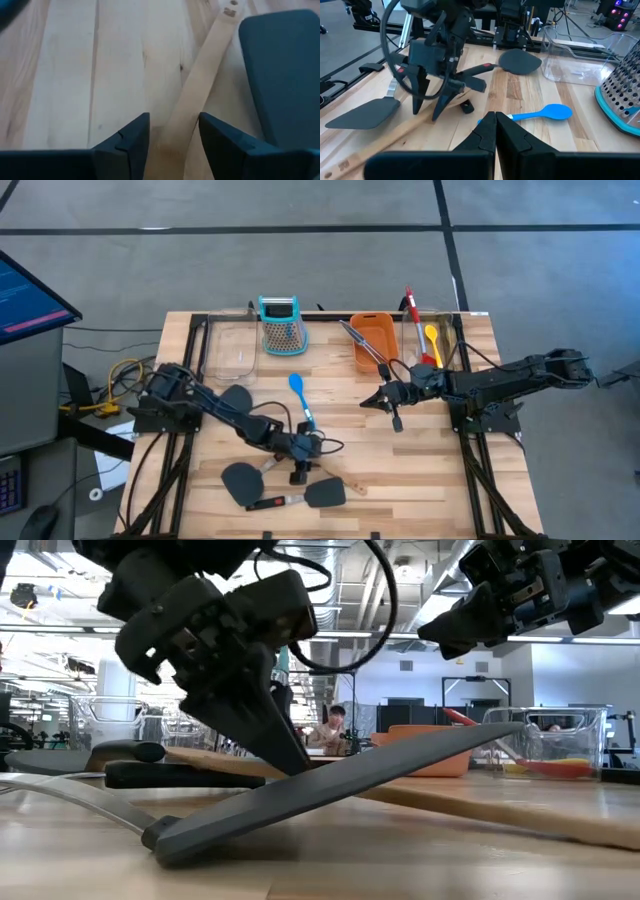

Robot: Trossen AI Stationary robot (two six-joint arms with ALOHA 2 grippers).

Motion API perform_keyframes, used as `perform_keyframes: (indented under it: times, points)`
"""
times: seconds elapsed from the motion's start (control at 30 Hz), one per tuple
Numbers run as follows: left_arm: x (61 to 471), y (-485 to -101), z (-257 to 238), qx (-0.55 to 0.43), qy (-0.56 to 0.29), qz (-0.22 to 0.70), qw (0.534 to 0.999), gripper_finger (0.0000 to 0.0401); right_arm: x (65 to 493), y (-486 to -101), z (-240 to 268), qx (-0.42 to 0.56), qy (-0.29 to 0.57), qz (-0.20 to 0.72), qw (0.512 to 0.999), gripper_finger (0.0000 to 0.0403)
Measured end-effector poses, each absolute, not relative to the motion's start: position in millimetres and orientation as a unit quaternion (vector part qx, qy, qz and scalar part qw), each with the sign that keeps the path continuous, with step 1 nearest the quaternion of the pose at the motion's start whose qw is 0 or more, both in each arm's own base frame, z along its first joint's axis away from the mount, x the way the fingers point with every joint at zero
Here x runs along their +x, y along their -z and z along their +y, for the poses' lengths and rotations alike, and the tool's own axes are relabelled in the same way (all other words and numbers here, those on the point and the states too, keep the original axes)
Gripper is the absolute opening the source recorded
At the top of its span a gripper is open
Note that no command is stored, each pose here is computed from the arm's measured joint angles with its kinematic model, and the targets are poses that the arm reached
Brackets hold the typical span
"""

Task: Pick & Place Kitchen Items
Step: Put the brown spatula into the right transparent bin

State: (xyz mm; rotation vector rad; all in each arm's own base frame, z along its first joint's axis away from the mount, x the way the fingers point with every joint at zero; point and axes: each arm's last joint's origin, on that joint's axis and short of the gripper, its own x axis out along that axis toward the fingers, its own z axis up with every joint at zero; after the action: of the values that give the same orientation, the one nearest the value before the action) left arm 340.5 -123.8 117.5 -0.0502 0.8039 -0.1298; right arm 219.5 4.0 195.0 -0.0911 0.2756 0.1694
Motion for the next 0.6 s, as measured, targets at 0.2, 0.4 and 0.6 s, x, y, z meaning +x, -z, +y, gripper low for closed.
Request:
perform_keyframes:
  times: [0.2, 0.4, 0.6]
  points:
    - [343.6, -107.3, -124.9, -0.04, 0.06, 0.399, 0.914, 0.0162, 219.3, -194.2, 4.0, -0.045, -0.084, 0.141, 0.985, 0.0]
    - [342.7, -108.9, -124.6, -0.055, 0.055, 0.402, 0.913, 0.0162, 219.3, -194.2, 4.0, -0.053, -0.086, 0.14, 0.985, 0.0]
    - [341.9, -104.9, -122.8, -0.076, 0.046, 0.416, 0.905, 0.0157, 219.3, -194.3, 4.0, -0.053, -0.086, 0.14, 0.985, 0.0]
